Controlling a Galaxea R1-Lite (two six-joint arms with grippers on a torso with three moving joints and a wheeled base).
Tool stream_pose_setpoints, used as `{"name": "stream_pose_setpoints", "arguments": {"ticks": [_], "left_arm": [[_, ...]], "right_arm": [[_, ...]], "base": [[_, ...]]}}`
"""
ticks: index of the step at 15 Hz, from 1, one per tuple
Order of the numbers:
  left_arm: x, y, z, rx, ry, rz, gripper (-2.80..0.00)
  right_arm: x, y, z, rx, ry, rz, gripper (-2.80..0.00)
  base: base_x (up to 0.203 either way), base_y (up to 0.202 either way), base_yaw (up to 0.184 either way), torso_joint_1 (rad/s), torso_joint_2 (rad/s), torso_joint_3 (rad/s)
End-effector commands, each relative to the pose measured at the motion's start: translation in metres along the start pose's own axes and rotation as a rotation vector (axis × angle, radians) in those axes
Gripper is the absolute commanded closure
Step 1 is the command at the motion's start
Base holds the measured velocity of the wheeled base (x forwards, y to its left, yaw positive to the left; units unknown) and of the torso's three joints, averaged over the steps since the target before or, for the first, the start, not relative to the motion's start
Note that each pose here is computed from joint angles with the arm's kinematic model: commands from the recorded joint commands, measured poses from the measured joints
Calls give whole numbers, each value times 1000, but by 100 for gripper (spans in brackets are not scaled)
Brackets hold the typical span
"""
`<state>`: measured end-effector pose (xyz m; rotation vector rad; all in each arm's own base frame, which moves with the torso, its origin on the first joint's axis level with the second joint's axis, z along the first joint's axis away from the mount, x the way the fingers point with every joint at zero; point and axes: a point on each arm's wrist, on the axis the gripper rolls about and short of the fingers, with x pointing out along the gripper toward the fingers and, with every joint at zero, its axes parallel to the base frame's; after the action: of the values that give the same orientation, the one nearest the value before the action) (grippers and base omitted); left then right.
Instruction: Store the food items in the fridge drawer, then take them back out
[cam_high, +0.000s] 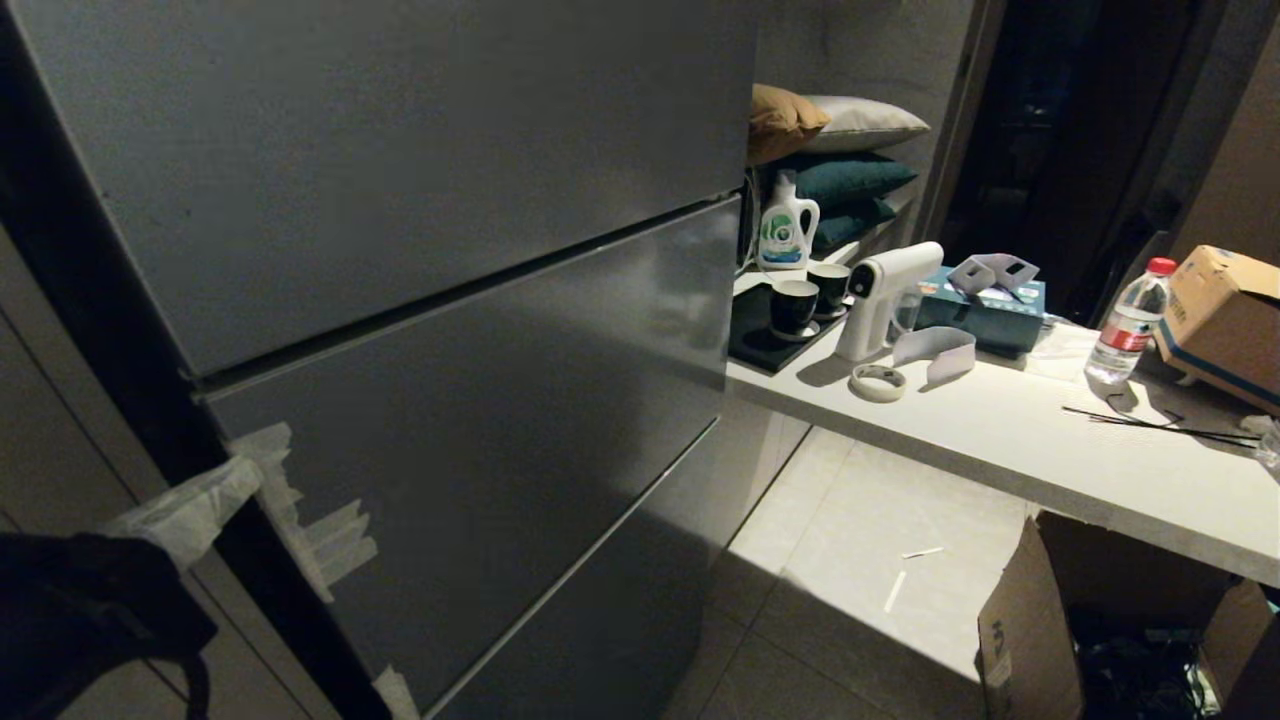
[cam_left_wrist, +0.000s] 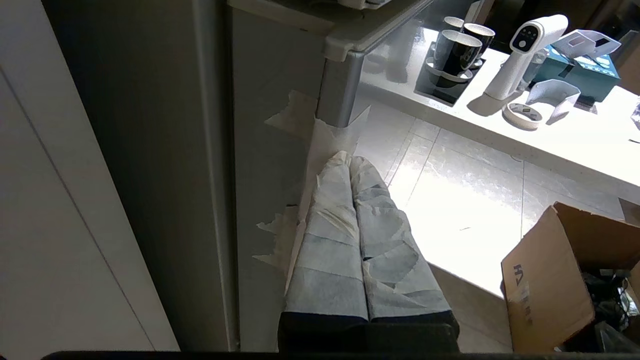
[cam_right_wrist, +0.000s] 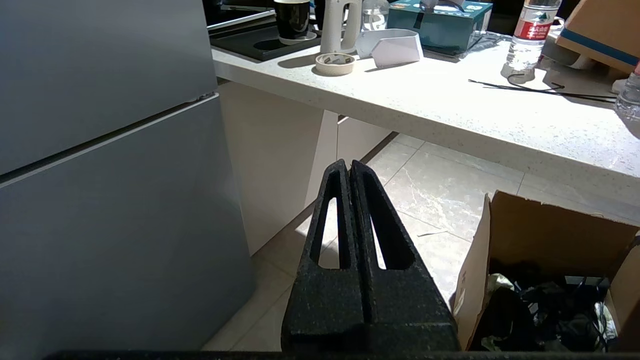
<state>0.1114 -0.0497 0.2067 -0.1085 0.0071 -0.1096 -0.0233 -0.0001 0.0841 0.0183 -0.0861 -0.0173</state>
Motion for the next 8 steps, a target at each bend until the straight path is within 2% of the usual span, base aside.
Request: {"name": "stream_pose_setpoints", "arguments": {"ticks": [1, 4, 8], "left_arm": [[-2, 1, 0, -3, -8, 2, 0], [-20, 8, 5, -23, -64, -14, 0], [-28, 12, 1, -25, -72, 3, 0]], "right_arm": [[2, 0, -9, 0, 31, -2, 0], [2, 0, -9, 0, 31, 1, 0], [2, 0, -9, 0, 31, -2, 0]], "base": [[0, 0, 0, 0, 0, 0], [0, 0, 0, 0, 0, 0], [0, 0, 0, 0, 0, 0]]}}
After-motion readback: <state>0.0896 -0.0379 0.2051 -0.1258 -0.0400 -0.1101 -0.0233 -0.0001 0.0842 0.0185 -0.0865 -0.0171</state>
